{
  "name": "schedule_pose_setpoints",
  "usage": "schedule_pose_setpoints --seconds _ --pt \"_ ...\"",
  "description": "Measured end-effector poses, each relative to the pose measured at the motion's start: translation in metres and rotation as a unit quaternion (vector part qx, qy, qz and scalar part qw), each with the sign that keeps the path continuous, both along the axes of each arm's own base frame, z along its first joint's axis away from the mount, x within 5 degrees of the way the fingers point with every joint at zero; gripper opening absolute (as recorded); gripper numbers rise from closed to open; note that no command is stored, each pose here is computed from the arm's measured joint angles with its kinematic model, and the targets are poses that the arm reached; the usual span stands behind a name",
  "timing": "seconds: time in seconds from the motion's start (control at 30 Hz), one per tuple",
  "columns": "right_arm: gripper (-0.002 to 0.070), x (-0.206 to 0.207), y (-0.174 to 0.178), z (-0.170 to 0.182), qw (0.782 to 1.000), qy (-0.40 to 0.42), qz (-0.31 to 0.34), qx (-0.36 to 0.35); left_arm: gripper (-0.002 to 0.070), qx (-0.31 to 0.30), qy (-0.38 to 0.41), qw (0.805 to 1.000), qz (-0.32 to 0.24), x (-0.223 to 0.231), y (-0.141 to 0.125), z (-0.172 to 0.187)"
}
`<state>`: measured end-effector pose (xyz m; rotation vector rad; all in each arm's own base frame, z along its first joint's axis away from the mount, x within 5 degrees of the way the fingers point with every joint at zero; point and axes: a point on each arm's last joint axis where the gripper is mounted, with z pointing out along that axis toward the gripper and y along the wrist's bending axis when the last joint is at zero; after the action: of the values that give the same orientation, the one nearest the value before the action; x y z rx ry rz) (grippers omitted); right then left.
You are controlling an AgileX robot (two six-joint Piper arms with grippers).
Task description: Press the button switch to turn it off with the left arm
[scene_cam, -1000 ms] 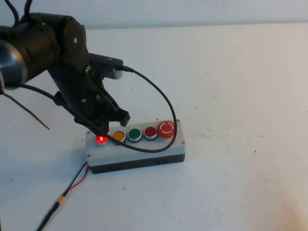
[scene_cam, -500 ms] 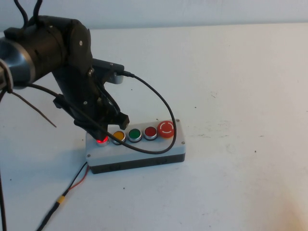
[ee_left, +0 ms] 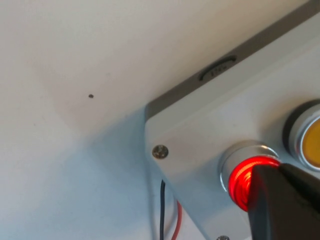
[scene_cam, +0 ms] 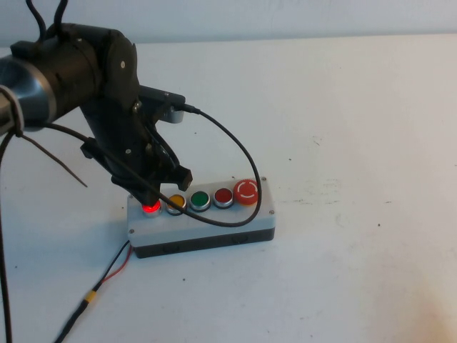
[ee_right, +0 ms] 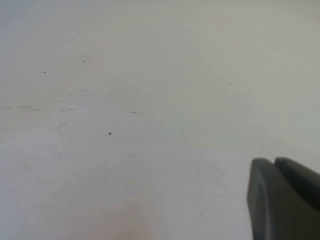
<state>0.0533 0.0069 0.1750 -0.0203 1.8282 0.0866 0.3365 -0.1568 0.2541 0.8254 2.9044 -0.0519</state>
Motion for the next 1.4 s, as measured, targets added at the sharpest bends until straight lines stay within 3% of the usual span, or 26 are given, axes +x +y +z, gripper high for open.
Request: schedule_pose_setpoints --seconds 0.53,0.67,0.77,0.9,1.0,1.4 --pt "-0.0016 0.0 0.0 0.0 1.0 0.0 0.0 0.0 -0.0002 0.005 0.007 1.0 -0.007 0.003 -0.001 -0.003" --pt "-0.0016 0.0 0.0 0.0 1.0 0.0 0.0 0.0 -0.0002 -0.013 -0.032 0.999 -0.009 -0.006 0.003 0.015" --pt "-0.0016 0.0 0.0 0.0 1.0 0.0 0.0 0.0 -0.0002 -0.046 -0.105 0.993 -0.009 -0.024 0.011 0.047" --pt "-0.0016 0.0 0.0 0.0 1.0 0.0 0.0 0.0 -0.0002 -0.1 -0.225 0.969 -0.006 -0.072 0.033 0.09" --pt "-0.0016 0.0 0.0 0.0 1.0 0.0 0.0 0.0 -0.0002 -0.134 -0.299 0.945 -0.004 -0.106 0.049 0.098" --pt "-0.0016 0.0 0.0 0.0 1.0 0.0 0.0 0.0 -0.0002 -0.233 -0.471 0.851 0.023 -0.236 0.11 0.057"
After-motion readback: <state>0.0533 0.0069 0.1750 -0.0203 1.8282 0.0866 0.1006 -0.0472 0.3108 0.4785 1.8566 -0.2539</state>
